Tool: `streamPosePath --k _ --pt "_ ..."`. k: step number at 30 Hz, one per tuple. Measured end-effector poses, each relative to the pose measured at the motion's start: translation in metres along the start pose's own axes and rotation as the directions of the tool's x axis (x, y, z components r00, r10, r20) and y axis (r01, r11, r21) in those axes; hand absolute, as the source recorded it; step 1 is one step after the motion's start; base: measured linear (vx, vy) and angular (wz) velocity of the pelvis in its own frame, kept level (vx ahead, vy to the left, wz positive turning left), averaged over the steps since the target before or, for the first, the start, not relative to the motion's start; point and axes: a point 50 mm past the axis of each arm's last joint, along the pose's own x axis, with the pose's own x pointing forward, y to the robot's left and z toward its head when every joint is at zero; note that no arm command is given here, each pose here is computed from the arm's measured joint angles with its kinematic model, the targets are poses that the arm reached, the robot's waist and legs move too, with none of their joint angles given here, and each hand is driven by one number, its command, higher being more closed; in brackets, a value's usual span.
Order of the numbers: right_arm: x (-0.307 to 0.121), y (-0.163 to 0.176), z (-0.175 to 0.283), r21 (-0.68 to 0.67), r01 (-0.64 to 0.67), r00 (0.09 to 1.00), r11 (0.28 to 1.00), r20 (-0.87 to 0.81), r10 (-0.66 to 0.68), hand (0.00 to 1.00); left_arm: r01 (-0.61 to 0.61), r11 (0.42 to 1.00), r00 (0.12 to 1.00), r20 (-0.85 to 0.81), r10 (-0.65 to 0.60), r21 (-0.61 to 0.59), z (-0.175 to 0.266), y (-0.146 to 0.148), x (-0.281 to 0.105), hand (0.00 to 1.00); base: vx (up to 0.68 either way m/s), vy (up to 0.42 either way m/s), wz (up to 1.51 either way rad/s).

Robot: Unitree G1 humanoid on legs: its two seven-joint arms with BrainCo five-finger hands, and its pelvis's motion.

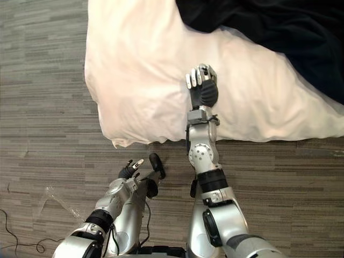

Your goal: Tidy the bed and pick cloth on bed and put in laundry

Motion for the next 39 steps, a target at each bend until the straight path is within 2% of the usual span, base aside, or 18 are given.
streamPosePath --k 5,7,9,10,11,13,16,19,20,22,24,26,29,30,34,39 --pt "-0.037 -0.041 0.029 -0.007 0.098 0.991 0.995 0.097 -0.097 1.00 -0.015 0.999 0.999 0.028 0.016 -0.030 0.009 0.000 0.000 0.00 0.04 -0.036 -0.22" --pt "-0.068 -0.082 0.039 -0.034 0.265 0.960 0.964 0.104 -0.261 1.00 -0.032 0.999 0.999 0.032 0.033 -0.044 0.011 0.006 0.000 0.00 0.14 -0.010 -0.45" --pt "-0.111 -0.122 0.052 -0.048 0.449 0.890 0.892 0.112 -0.442 1.00 -0.035 0.999 0.999 0.037 0.036 -0.040 0.012 0.009 0.000 0.00 0.13 0.010 -0.29" --pt "-0.122 -0.129 0.056 -0.051 0.483 0.872 0.874 0.117 -0.475 0.00 -0.034 0.999 0.999 0.039 0.035 -0.038 0.013 0.010 0.000 0.00 0.13 0.010 -0.19" --pt "-0.150 -0.142 0.065 -0.078 0.551 0.832 0.831 0.126 -0.540 0.00 -0.039 0.999 0.998 0.043 0.040 -0.032 0.015 0.014 0.001 0.00 0.10 0.003 -0.18" --pt "-0.168 -0.151 0.070 -0.107 0.596 0.802 0.796 0.118 -0.585 0.00 -0.039 0.999 0.998 0.047 0.040 -0.025 0.015 0.019 0.001 0.00 0.11 -0.002 -0.28" --pt "-0.197 -0.166 0.069 -0.285 0.637 0.752 0.716 0.025 -0.659 0.00 -0.027 1.000 0.999 0.041 0.027 0.003 0.009 0.030 -0.001 0.00 0.08 0.002 -0.34" --pt "-0.222 -0.175 0.061 -0.436 0.614 0.699 0.658 -0.086 -0.710 0.00 -0.038 0.998 0.999 -0.001 0.038 0.047 -0.009 0.047 -0.007 0.00 0.11 0.000 -0.22" --pt "-0.241 -0.182 0.055 -0.521 0.595 0.639 0.612 -0.155 -0.754 0.00 -0.052 0.996 0.997 -0.045 0.055 0.066 -0.025 0.059 -0.013 0.00 0.12 0.014 -0.22" --pt "-0.261 -0.188 0.045 -0.601 0.548 0.566 0.581 -0.245 -0.787 0.00 -0.070 0.990 0.993 -0.085 0.081 0.118 -0.042 0.074 -0.020 0.00 0.18 0.013 -0.54" --pt "-0.279 -0.190 0.033 -0.676 0.448 0.499 0.585 -0.354 -0.791 0.00 -0.087 0.983 0.988 -0.113 0.106 0.162 -0.055 0.086 -0.027 0.00 0.16 0.009 -0.68" --pt "-0.307 -0.187 0.015 -0.738 0.321 0.384 0.594 -0.472 -0.793 0.00 -0.109 0.977 0.971 -0.189 0.144 0.183 -0.072 0.100 -0.034 0.00 0.10 0.047 -0.38" --pt "-0.343 -0.180 0.001 -0.767 0.254 0.254 0.589 -0.534 -0.806 0.00 -0.100 0.971 0.957 -0.247 0.154 0.219 -0.086 0.106 -0.040 0.00 0.06 0.051 -0.20" --pt "-0.347 -0.180 0.001 -0.783 0.247 0.239 0.571 -0.522 -0.819 0.00 -0.104 0.970 0.948 -0.274 0.163 0.218 -0.094 0.110 -0.044 0.00 0.02 0.076 -0.30" --pt "-0.361 -0.178 -0.003 -0.794 0.206 0.178 0.572 -0.544 -0.820 0.00 -0.089 0.964 0.910 -0.373 0.180 0.249 -0.124 0.124 -0.063 0.00 -0.03 0.059 -0.46" --pt "-0.360 -0.176 -0.006 -0.802 0.114 0.179 0.586 -0.563 -0.807 0.00 -0.112 0.952 0.896 -0.385 0.221 0.285 -0.133 0.137 -0.074 0.00 -0.02 0.020 -0.80"
